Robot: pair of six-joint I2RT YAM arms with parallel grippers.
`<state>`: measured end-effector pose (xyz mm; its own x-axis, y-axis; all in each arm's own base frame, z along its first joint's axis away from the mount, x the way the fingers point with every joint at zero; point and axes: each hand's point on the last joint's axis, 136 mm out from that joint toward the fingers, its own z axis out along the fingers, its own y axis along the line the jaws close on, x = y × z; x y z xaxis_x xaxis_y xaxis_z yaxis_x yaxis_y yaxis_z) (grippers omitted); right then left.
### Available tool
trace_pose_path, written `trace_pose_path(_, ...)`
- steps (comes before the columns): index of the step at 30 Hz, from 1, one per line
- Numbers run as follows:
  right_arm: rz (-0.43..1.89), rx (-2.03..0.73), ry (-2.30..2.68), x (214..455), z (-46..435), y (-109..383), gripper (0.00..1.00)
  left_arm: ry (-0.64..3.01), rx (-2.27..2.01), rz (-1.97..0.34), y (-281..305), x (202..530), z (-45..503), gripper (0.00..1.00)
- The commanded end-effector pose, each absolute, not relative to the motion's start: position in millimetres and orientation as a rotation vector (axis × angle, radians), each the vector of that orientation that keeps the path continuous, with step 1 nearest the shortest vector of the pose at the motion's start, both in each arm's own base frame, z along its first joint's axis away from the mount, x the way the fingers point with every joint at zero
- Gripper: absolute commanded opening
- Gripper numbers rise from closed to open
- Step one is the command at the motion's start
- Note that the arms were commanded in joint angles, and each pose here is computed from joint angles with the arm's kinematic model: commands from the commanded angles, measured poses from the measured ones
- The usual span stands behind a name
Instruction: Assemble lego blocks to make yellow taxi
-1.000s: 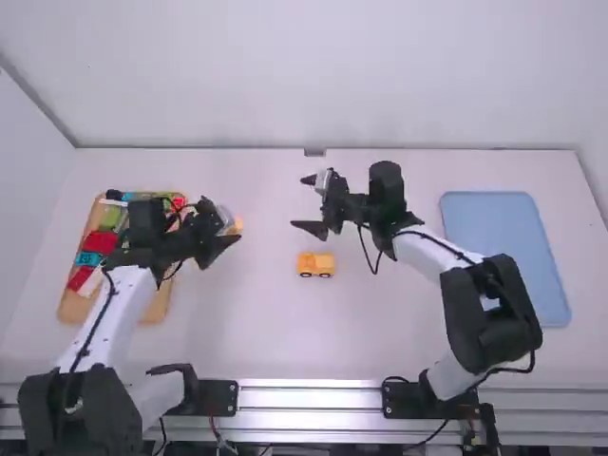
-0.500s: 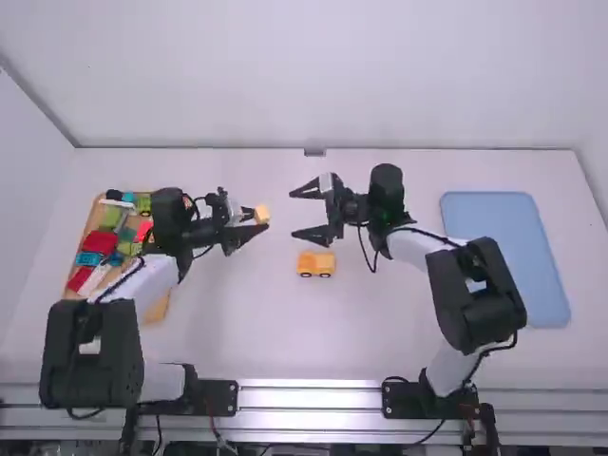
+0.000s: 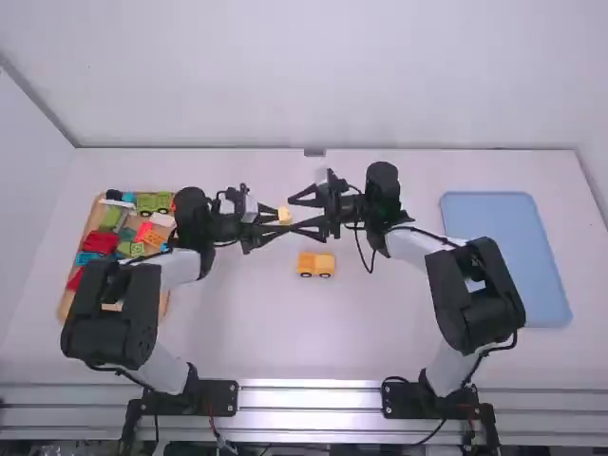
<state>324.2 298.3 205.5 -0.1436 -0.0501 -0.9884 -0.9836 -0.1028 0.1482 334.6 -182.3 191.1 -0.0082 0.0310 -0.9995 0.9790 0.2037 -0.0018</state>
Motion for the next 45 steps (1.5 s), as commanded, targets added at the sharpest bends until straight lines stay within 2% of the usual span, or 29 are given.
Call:
trace_pose_path(1, 1.365, -1.264, 1.259, 327.8, 215.5, 300.1, 0.68, 1.334, 1.083, -1.093, -185.1, 328.9, 188.6, 0.23)
trace_pose_path(4, 1.368, -1.292, 1.231, 320.4, 215.6, 308.0, 0.63, 1.336, 1.081, -1.095, -184.8, 329.0, 188.4, 0.23)
trace_pose_path(9, 1.353, -1.309, 1.208, 317.5, 215.4, 312.5, 0.59, 1.336, 1.081, -1.090, -184.9, 329.5, 188.3, 0.23)
trace_pose_path(11, 1.352, -1.307, 1.210, 318.1, 215.4, 311.9, 0.51, 1.358, 1.059, -1.078, -184.0, 333.4, 186.5, 0.23)
trace_pose_path(15, 1.352, -1.308, 1.209, 317.7, 215.3, 312.4, 0.45, 1.378, 1.042, -1.072, -183.3, 336.2, 184.4, 0.24)
trace_pose_path(22, 1.343, -1.331, 1.178, 313.1, 215.7, 316.9, 0.27, 1.385, 1.040, -1.077, -183.4, 335.9, 183.4, 0.27)
trace_pose_path(24, 1.340, -1.329, 1.179, 314.2, 215.7, 316.0, 0.15, 1.384, 1.040, -1.077, -183.4, 335.9, 183.4, 0.35)
trace_pose_path(25, 1.340, -1.329, 1.180, 314.2, 215.7, 316.0, 0.13, 1.384, 1.040, -1.077, -183.4, 335.9, 183.4, 0.35)
trace_pose_path(26, 1.340, -1.329, 1.179, 314.2, 215.7, 316.0, 0.08, 1.385, 1.040, -1.077, -183.4, 335.9, 183.4, 0.40)
trace_pose_path(27, 1.339, -1.331, 1.174, 313.6, 216.3, 316.6, 0.08, 1.384, 1.040, -1.076, -183.4, 335.9, 183.4, 0.52)
trace_pose_path(28, 1.333, -1.333, 1.163, 313.6, 217.6, 316.9, 0.07, 1.385, 1.039, -1.076, -183.3, 336.0, 183.4, 0.70)
trace_pose_path(29, 1.328, -1.333, 1.159, 314.2, 218.4, 316.8, 0.07, 1.384, 1.039, -1.076, -183.3, 336.0, 183.5, 0.76)
trace_pose_path(30, 1.315, -1.316, 1.170, 318.3, 219.2, 316.0, 0.07, 1.385, 1.040, -1.076, -183.3, 336.0, 183.4, 0.90)
trace_pose_path(31, 1.285, -1.296, 1.179, 324.4, 220.1, 315.2, 0.07, 1.385, 1.039, -1.076, -183.3, 336.1, 183.4, 0.99)
trace_pose_path(34, 1.195, -1.216, 1.237, 344.5, 219.4, 315.5, 0.05, 1.397, 1.030, -1.074, -183.0, 337.4, 182.1, 0.99)
trace_pose_path(36, 1.094, -1.111, 1.329, 370.6, 215.8, 307.4, 0.04, 1.453, 0.982, -1.051, -180.5, 345.2, 176.0, 0.99)
trace_pose_path(37, 1.094, -1.111, 1.329, 370.6, 215.8, 307.4, 0.04, 1.453, 0.982, -1.051, -180.5, 345.2, 176.0, 0.99)
trace_pose_path(40, 0.962, -0.963, 1.497, 403.7, 205.1, 284.3, 0.02, 1.649, 0.833, -0.959, -168.7, 366.9, 148.5, 0.99)
trace_pose_path(45, 0.734, -0.853, 1.691, 425.5, 192.0, 249.0, 0.02, 1.928, 0.671, -0.748, -141.1, 390.9, 104.9, 0.99)
